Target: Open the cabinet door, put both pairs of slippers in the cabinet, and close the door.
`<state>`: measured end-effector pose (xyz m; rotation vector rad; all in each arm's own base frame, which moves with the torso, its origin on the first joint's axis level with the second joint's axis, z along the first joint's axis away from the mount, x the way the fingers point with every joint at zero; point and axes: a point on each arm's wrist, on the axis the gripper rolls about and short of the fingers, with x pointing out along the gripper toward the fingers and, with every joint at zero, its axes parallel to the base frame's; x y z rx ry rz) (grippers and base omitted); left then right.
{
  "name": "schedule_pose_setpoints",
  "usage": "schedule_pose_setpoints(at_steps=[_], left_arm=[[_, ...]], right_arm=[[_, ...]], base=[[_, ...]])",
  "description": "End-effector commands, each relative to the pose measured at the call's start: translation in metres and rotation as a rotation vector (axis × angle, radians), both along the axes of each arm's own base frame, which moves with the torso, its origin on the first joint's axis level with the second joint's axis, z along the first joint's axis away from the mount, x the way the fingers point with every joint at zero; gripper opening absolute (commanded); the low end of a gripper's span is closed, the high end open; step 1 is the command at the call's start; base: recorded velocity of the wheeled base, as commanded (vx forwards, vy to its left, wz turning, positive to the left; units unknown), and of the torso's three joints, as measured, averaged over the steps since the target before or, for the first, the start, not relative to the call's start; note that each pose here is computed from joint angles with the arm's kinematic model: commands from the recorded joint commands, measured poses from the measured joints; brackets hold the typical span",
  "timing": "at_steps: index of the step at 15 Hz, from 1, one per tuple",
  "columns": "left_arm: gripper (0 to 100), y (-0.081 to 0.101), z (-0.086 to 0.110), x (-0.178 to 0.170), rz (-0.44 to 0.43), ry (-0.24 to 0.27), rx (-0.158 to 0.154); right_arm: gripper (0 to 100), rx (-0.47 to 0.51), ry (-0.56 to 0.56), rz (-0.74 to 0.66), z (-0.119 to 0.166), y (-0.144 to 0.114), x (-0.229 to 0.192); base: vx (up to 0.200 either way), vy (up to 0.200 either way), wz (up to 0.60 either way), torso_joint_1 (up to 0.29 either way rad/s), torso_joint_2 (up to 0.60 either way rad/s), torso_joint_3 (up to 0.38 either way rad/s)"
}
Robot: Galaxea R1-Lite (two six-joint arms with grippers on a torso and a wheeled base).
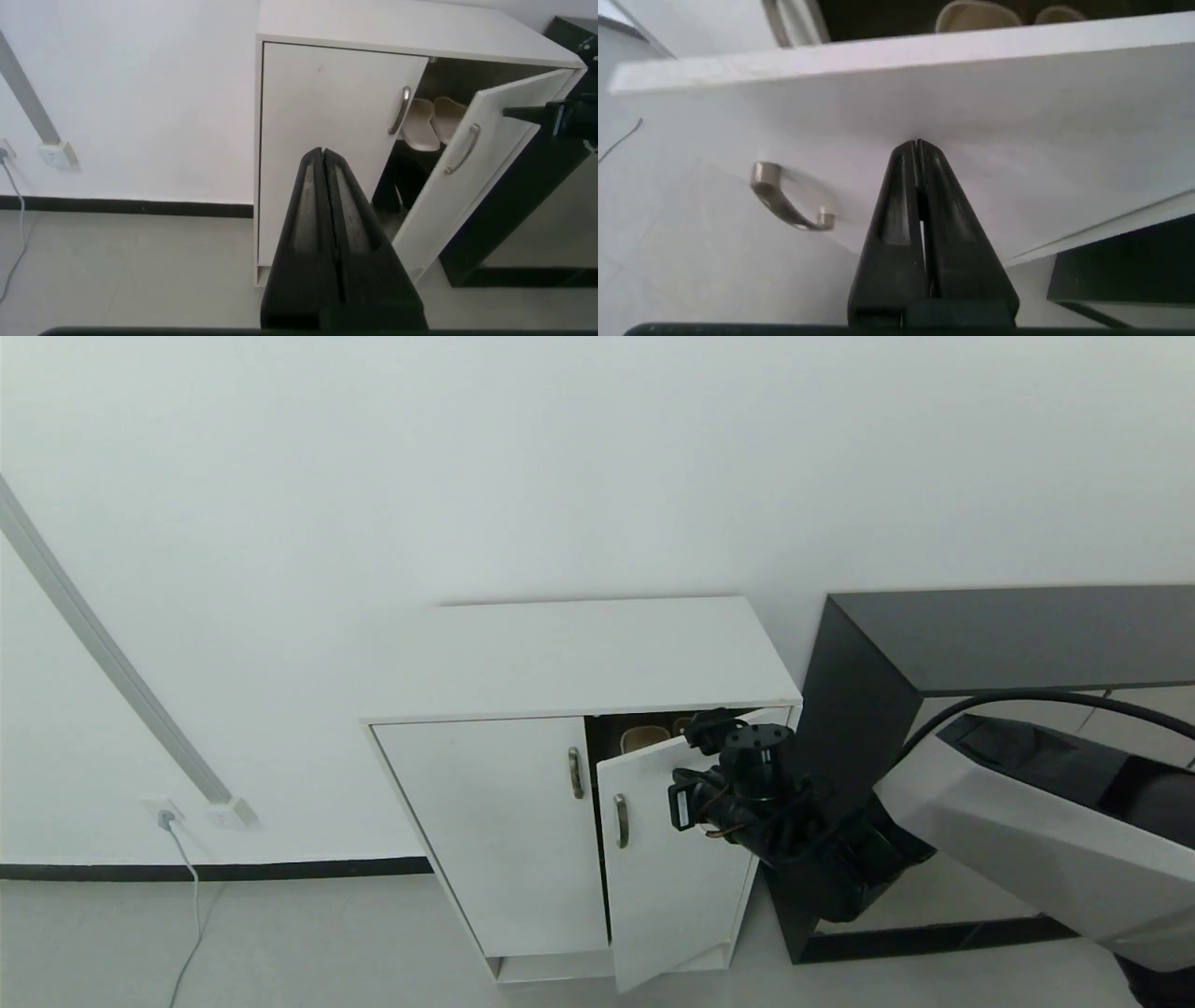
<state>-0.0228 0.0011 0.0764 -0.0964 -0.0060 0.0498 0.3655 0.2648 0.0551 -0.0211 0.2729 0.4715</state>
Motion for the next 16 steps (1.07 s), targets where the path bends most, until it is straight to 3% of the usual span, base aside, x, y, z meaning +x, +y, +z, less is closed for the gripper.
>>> schedule_pose_setpoints(at_steps=[1,16], left_arm=[[0,0.0,-0.001,0.0,0.001,0.002,0.0],[0,0.0,0.0,0.0,0.001,0.001,0.0]], right_arm=[[0,0.001,0.0,-0.011,-0.007,0.002,0.01],[0,-0.001,0.0,-0.055,-0.007,-0.005,0.037]], base=[[0.0,0.0,0.0,0.0,0.0,0.0],[0.0,0.0,0.0,0.0,0.0,0.0]])
